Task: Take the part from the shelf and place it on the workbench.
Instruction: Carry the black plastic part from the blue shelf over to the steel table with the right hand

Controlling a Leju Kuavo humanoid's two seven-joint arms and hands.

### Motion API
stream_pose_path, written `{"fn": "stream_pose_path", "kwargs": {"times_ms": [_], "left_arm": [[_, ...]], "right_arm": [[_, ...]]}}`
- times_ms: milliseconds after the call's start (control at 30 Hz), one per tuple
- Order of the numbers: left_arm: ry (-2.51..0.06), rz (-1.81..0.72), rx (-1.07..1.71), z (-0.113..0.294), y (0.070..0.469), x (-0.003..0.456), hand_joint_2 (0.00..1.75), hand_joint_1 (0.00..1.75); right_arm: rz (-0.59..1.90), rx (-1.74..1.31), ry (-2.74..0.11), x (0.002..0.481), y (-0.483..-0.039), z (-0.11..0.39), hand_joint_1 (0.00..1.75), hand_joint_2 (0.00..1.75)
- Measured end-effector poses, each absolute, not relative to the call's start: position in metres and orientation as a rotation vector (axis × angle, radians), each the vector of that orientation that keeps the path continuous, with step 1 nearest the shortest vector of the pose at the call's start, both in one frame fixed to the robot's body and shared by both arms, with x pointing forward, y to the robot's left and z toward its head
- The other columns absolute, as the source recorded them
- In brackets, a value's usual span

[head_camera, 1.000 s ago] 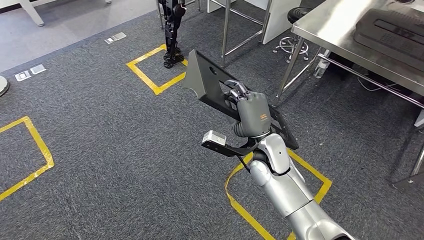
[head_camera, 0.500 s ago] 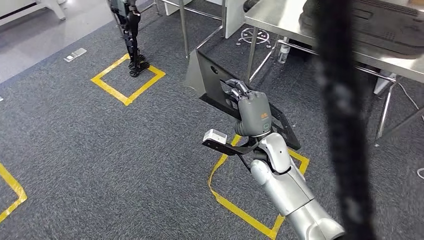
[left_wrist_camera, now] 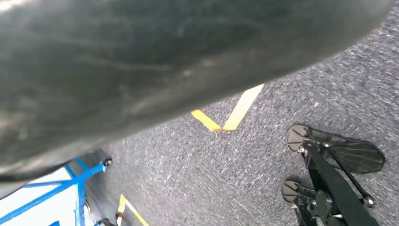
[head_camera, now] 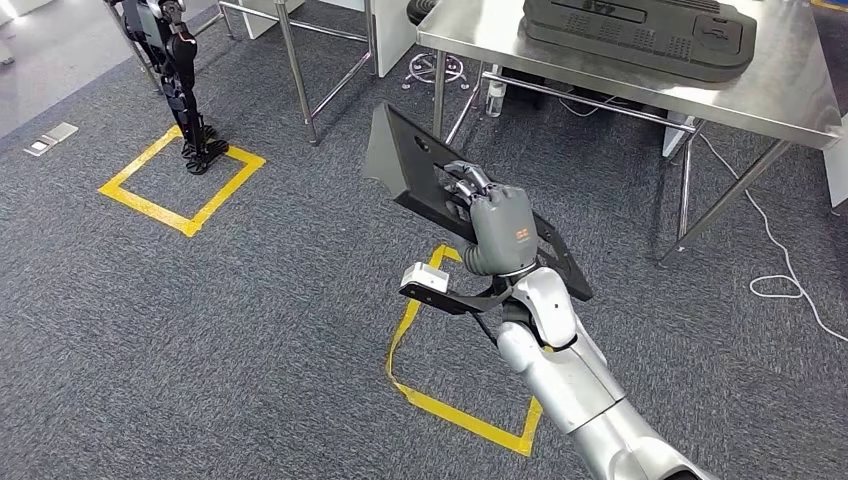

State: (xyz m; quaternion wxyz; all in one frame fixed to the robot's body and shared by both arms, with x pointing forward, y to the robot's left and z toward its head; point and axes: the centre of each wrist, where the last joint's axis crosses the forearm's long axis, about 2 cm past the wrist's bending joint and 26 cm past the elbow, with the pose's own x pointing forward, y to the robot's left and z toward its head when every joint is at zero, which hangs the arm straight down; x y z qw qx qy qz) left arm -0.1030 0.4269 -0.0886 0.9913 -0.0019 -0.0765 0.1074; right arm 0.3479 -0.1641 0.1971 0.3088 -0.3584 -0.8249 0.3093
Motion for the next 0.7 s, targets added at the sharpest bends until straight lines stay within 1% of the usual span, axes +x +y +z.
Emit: {"fn": "stream_pose_path", "kwargs": {"times_ms": [700], "left_arm": [[-0.151, 0.216, -0.006, -0.0887, 0.4258, -0.104, 0.0, 0.0]], "right_arm": [[0.825, -0.942, -2.179, 0.3468, -0.1632, 0.1954, 1.75, 1.75]]}}
